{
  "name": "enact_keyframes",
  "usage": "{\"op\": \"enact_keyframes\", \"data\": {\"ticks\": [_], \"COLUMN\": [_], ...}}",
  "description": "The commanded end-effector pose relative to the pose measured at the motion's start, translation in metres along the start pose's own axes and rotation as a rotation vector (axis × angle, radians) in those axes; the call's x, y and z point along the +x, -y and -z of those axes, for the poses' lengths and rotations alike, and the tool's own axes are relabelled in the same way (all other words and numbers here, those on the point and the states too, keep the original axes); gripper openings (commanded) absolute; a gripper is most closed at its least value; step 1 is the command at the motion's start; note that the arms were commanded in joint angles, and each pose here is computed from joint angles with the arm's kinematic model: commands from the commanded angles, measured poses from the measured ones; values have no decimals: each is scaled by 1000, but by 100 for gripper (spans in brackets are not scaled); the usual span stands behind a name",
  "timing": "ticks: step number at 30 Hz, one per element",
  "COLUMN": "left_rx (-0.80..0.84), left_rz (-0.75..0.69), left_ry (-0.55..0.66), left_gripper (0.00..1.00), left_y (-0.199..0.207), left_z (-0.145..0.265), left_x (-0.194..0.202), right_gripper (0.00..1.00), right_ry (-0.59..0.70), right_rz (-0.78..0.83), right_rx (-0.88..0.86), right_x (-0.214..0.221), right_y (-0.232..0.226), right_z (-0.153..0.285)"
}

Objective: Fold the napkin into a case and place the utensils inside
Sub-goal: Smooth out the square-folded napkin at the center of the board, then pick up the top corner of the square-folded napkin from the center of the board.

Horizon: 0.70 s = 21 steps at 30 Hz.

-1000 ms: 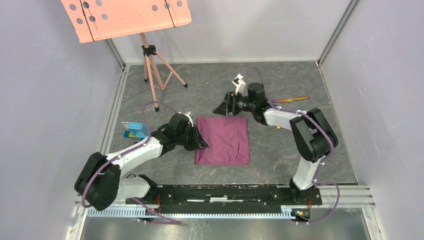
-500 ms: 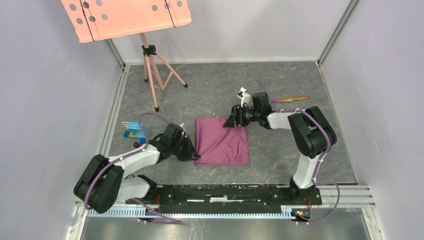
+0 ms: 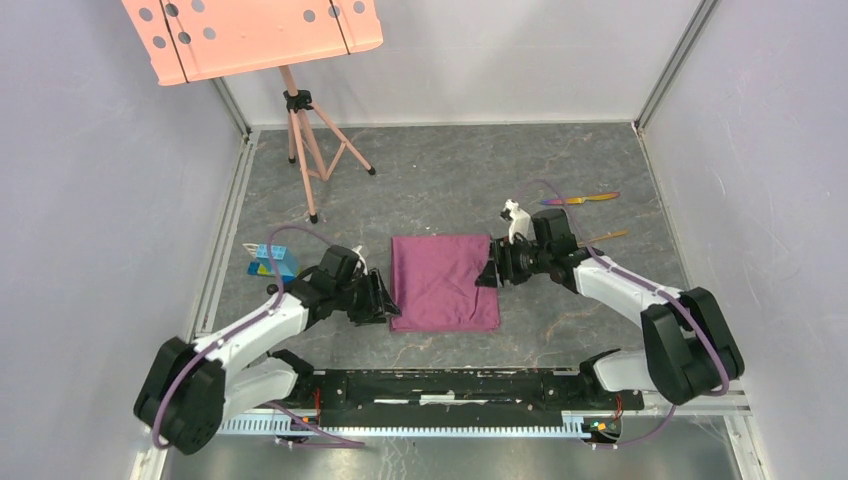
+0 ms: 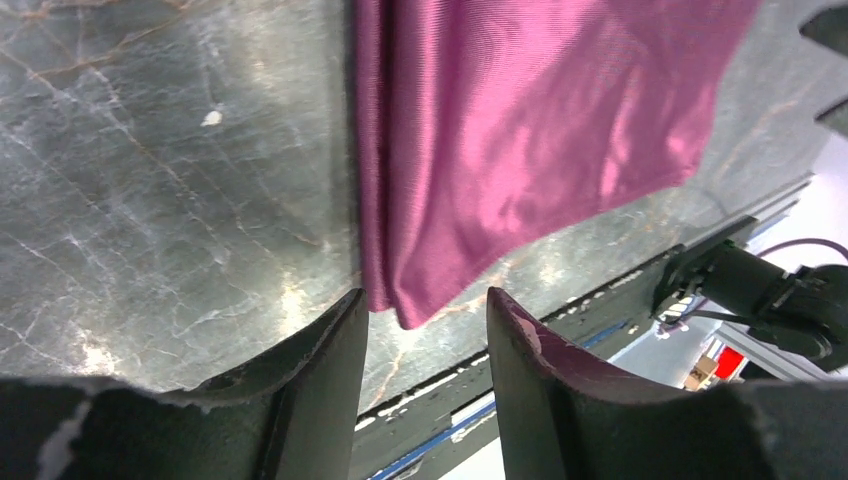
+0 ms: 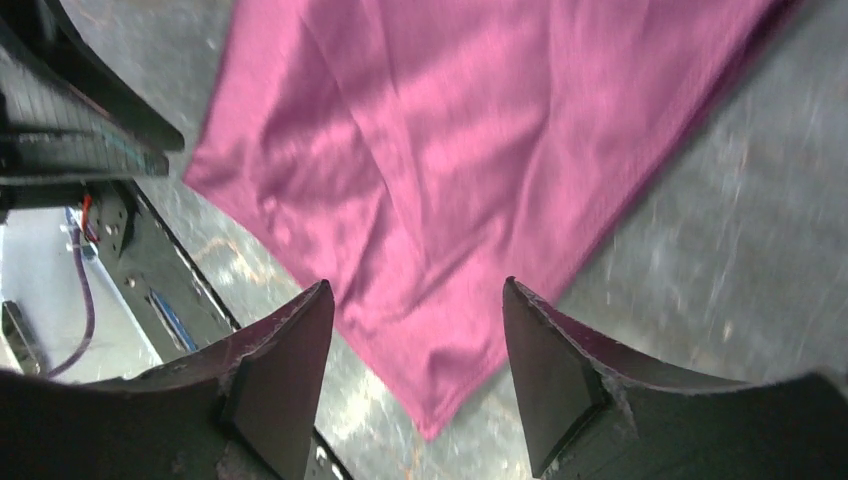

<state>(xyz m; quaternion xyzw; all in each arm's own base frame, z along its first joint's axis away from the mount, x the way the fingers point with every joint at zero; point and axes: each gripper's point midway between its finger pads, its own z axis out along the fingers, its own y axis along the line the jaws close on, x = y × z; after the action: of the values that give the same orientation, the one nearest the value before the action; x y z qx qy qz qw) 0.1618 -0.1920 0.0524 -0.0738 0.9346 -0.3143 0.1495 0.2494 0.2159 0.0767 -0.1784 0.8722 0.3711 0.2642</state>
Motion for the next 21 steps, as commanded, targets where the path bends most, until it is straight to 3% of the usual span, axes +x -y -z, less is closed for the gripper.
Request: {"op": "enact_keyframes", "data": {"ticks": [1,5,13,21], "left_rx": [-10,-25,-29,-32], "left_rz": [-4,21,53,61], "left_ry": [-46,-68,-98,-90], "left_gripper": [55,54,31,22], "left_y": [-7,-18,-33,-37], "left_z": [-13,-22,-30,-30], "left_x": [4,12,29,32], "right_gripper": [66,57,47,40], "right_ry": [-54,-64,-98,-102], "right_rz": [-73,-121,-212,-208], "right_rx": [71,67,-8,28], "right_x": [35,53,90,95], "right_y": [10,9,0,7], "right_z": [19,28,26,26]}}
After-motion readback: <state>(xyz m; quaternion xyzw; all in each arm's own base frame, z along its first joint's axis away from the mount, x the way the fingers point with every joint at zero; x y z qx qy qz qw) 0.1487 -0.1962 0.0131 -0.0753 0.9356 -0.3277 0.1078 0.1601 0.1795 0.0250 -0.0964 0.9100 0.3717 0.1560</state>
